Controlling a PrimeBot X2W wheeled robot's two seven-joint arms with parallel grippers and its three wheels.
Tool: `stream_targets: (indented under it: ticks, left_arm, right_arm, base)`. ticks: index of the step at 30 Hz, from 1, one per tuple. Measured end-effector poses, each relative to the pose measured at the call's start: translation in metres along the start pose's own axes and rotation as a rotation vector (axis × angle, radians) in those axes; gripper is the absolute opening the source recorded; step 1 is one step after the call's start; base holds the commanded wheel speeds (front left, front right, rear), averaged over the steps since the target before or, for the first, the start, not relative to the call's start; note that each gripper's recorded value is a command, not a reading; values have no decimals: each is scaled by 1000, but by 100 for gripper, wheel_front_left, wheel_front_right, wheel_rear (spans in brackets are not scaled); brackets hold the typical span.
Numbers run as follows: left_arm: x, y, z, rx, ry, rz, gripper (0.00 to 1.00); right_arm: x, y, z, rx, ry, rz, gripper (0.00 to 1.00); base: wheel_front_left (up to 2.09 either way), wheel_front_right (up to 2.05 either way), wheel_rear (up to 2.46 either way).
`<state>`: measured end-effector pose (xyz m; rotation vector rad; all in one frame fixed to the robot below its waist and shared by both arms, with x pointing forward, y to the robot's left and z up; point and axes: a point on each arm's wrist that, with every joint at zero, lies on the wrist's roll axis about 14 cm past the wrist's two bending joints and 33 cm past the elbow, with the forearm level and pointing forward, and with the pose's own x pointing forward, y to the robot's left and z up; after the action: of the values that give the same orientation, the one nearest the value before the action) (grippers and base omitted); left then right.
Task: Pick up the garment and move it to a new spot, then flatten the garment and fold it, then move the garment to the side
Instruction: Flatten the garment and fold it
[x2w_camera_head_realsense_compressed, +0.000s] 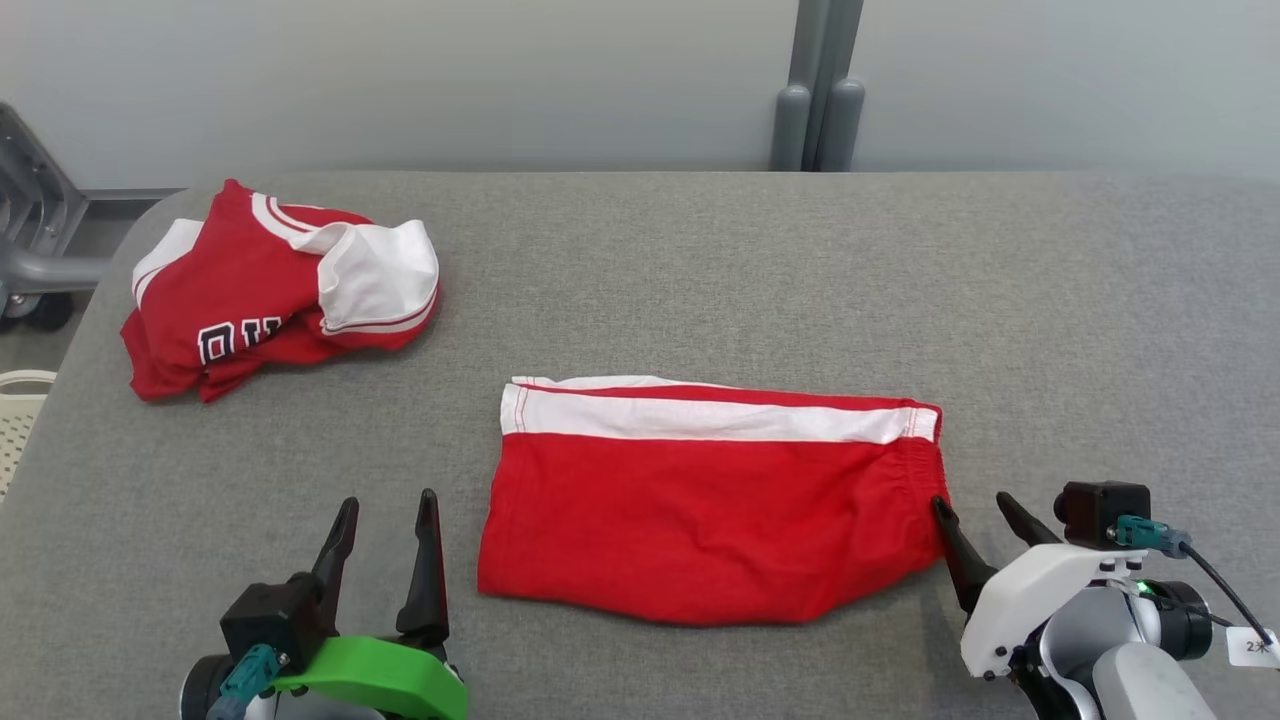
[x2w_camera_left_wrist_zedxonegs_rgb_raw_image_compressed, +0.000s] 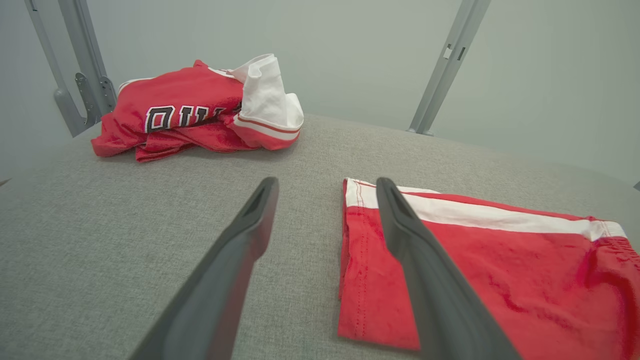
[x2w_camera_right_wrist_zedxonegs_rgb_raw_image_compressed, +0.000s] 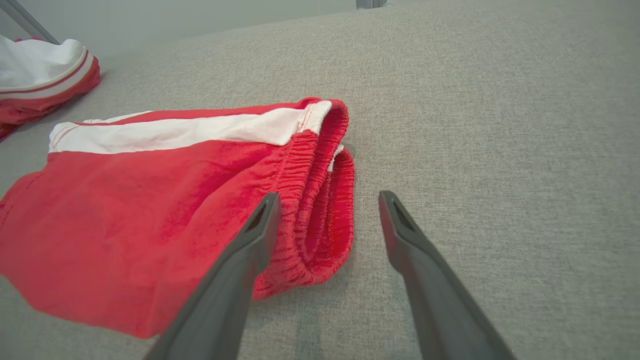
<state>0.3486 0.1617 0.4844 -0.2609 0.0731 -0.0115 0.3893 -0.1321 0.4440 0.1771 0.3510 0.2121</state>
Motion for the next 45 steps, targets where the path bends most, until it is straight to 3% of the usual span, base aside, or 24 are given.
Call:
stream_targets:
  ticks: [8, 20, 22, 25, 26, 33, 37, 41, 45]
  left_arm:
    - [-10, 15, -1, 1, -1, 47, 100]
    - [-13, 23, -6, -6, 10, 74, 100]
    - [-12, 22, -7, -7, 15, 72, 100]
    - [-11, 21, -8, -5, 17, 69, 100]
    - [-11, 21, -9, -3, 18, 67, 100]
    - [-9, 18, -10, 1, 22, 53, 100]
    - [-6, 10, -11, 2, 27, 27, 100]
    - [-1, 0, -9, 3, 22, -4, 100]
    - [4, -12, -10, 10, 29, -46, 100]
  right_arm:
    - [23, 6, -22, 20, 89, 22, 100]
    - [31, 9, -50, 171, 173, 11, 98]
    - [34, 11, -50, 198, 173, 15, 42]
    - [36, 13, -50, 237, 179, 17, 5]
    - [37, 14, -51, 248, 181, 19, 0]
    - [39, 17, -41, 349, 151, 28, 0]
    - [36, 3, -28, 351, 138, 24, 0]
    - [29, -29, -9, 318, 117, -12, 0]
    - [10, -83, 13, 250, 92, -112, 0]
  base:
    - [0, 0, 0]
    - [0, 0, 0]
    - [0, 0, 0]
    - [0, 0, 0]
    - [0, 0, 0]
    - [0, 0, 0]
    - [0, 0, 0]
    - [0, 0, 0]
    - [0, 0, 0]
